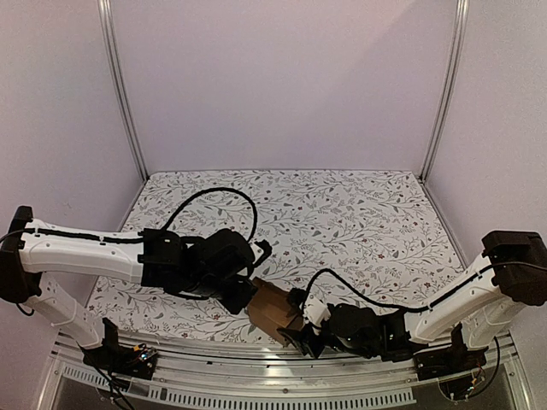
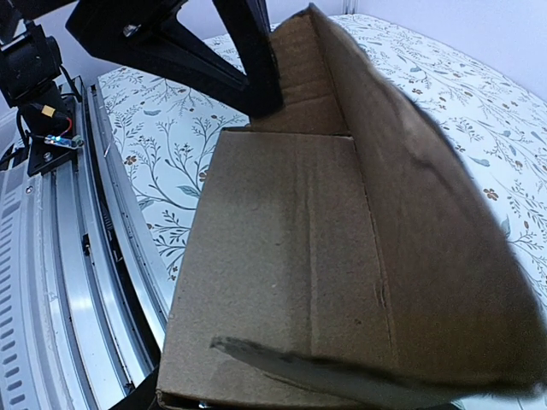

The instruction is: Fold the paper box

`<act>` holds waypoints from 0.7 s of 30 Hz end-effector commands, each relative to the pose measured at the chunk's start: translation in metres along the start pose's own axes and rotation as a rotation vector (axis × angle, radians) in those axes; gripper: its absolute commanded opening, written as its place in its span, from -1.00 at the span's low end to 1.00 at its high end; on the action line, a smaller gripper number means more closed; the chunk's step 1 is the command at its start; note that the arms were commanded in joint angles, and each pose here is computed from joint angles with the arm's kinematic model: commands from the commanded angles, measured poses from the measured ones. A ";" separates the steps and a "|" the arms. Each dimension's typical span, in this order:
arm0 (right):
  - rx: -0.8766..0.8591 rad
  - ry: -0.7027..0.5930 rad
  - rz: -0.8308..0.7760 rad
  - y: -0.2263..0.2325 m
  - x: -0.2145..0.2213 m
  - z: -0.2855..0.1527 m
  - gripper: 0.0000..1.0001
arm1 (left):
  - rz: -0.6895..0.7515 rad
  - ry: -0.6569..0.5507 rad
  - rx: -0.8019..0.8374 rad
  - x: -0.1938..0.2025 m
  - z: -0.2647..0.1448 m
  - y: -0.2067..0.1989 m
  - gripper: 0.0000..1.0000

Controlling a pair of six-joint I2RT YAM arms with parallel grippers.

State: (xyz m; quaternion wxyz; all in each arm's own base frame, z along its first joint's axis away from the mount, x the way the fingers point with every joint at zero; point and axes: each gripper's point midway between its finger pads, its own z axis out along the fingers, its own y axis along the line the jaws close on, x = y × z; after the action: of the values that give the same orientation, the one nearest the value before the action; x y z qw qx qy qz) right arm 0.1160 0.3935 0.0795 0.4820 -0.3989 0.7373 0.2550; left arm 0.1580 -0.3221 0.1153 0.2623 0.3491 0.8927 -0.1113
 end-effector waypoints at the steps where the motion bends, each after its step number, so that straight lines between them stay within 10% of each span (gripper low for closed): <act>1: 0.060 0.034 -0.017 -0.011 0.013 0.000 0.25 | 0.033 0.168 -0.054 0.047 0.004 0.013 -1.00; 21: -0.004 0.001 -0.037 -0.009 -0.018 -0.029 0.97 | -0.038 0.149 -0.074 0.045 0.008 0.005 -1.00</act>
State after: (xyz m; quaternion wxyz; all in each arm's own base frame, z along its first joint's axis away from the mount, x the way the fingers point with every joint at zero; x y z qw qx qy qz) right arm 0.1203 0.3790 0.1011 0.4975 -0.3916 0.7345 0.2440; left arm 0.1531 -0.3139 0.1076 0.2555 0.3223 0.9056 -0.1034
